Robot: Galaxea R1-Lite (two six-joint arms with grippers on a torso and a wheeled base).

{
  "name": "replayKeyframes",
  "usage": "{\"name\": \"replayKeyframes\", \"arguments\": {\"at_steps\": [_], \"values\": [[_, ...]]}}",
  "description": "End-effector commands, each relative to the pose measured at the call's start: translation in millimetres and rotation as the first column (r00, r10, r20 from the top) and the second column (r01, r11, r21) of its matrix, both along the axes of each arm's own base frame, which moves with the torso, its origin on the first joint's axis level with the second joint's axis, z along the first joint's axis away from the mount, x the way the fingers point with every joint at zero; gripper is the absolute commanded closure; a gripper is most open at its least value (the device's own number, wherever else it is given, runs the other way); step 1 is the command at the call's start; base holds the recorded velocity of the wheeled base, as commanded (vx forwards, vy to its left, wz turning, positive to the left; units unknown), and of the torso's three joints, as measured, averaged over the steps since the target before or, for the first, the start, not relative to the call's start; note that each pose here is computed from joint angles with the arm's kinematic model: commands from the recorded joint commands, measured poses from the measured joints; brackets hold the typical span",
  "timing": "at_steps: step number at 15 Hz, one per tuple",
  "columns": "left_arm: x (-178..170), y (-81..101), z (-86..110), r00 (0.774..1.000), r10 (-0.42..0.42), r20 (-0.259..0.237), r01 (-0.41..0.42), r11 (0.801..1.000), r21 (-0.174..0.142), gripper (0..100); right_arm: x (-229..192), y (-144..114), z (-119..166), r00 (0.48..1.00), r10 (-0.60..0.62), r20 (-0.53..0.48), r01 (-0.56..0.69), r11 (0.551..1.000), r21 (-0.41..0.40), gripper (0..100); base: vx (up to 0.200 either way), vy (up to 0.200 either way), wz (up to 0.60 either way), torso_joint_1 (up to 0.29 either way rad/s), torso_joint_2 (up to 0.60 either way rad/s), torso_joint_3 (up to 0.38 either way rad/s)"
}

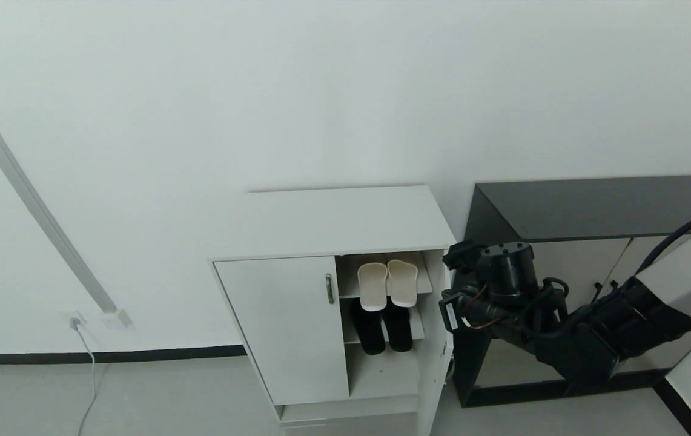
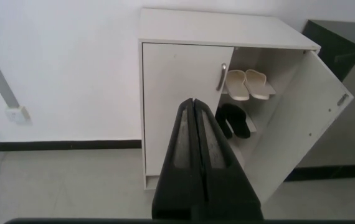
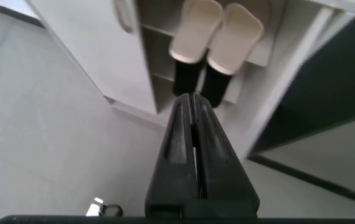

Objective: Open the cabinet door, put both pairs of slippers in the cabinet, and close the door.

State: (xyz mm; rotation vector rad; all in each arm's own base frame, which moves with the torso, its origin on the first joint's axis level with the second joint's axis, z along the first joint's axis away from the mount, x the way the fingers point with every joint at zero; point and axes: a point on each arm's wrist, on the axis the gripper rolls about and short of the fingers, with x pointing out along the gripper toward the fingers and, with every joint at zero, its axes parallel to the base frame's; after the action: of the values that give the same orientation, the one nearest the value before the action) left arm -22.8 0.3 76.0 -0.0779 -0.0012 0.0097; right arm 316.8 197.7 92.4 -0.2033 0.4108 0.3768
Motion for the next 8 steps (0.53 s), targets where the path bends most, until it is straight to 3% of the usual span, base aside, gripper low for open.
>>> {"name": "replayKeyframes", "arguments": {"at_steps": [1,8], "values": [[0,0.0,0.1,1.0,0.001,0.001,-0.001,1.0,0.0,100,4,-14,-6,0.999,-0.036,-0.021,0.035,0.999,-0.019,100,0.0,0.0,0.0,0.0,0.0,0.0],[0,0.0,0.1,1.0,0.001,0.001,-0.001,1.0,0.0,100,13,-21,-31,0.995,-0.06,-0.074,0.056,0.996,-0.066,100,0.0,0.0,0.0,0.0,0.0,0.0]]}}
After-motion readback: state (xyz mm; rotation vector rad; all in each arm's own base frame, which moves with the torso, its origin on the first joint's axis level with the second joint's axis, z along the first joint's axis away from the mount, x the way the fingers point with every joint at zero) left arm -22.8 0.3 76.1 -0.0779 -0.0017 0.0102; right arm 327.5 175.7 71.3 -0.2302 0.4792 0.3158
